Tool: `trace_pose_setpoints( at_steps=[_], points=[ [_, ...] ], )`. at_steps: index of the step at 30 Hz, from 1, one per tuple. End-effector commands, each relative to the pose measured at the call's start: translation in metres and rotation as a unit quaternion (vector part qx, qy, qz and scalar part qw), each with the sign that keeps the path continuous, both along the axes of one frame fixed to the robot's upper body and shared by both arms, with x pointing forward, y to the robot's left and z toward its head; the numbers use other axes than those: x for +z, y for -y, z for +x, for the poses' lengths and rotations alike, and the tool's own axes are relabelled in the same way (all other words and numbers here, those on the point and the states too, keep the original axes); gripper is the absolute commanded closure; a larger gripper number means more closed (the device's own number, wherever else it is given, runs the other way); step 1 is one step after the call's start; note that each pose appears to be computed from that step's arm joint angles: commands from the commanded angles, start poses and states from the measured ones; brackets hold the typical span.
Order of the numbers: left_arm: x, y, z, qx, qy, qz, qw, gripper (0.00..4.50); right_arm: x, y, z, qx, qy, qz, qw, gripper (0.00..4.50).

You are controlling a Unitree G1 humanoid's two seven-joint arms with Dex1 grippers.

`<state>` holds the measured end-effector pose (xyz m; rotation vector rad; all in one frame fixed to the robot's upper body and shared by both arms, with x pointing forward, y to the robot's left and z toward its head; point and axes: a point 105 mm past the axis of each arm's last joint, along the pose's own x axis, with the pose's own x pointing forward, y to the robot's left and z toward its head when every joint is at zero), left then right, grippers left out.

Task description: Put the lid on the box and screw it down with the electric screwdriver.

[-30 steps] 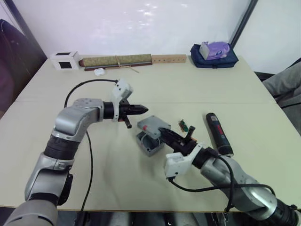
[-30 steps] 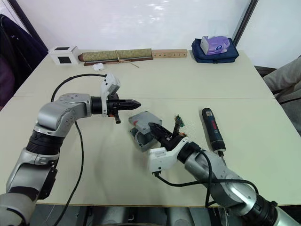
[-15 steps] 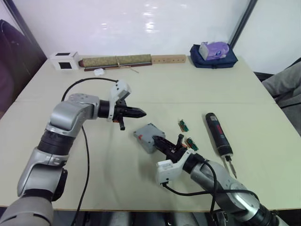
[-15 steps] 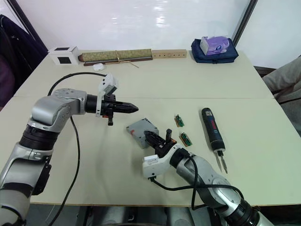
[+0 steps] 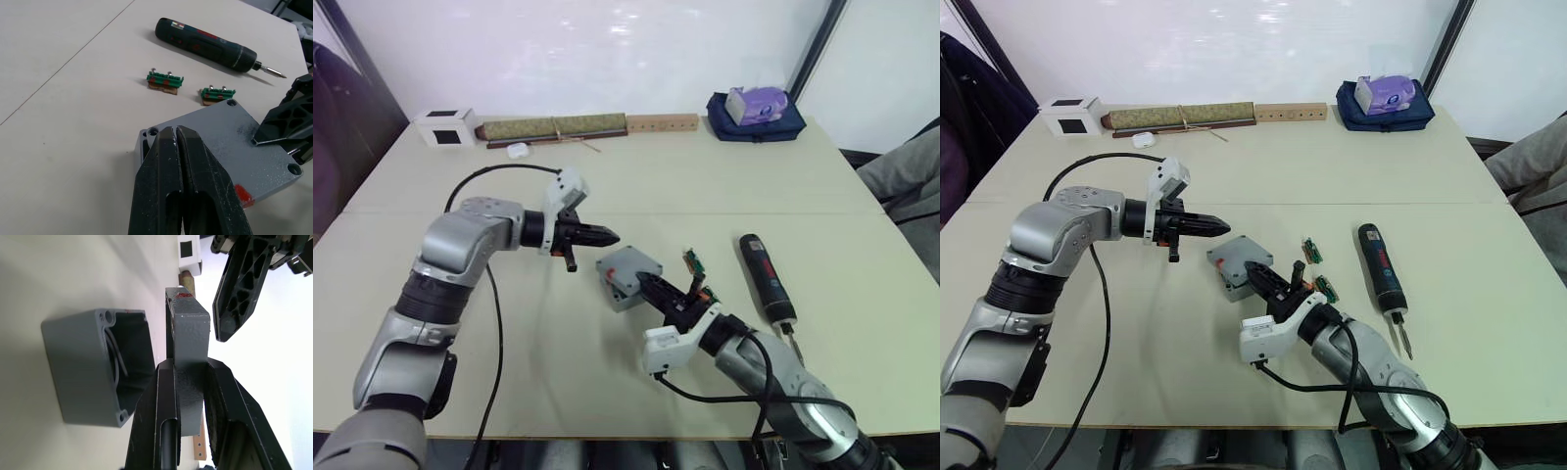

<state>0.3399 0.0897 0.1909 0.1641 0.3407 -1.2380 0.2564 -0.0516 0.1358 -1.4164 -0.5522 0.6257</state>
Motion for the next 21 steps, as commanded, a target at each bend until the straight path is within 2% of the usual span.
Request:
trace_pose_setpoints(
  at_steps=[1,9,21],
  points=[
    [0.013,-0.001,0.001,0.004,0.025,-0.015,1.000,4.46,0.013,0.000,0.008,-0.013,0.028,0.001,1.000,4.38],
    [0.011,0.002,0.003,0.007,0.029,-0.014,0.999,4.46,0.002,0.003,0.018,-0.041,0.006,-0.022,0.999,4.38],
    [-0.014,0.015,0.001,-0.036,0.077,0.050,0.995,4.46,-0.008,-0.003,0.017,-0.033,-0.019,-0.037,0.999,4.38]
  ],
)
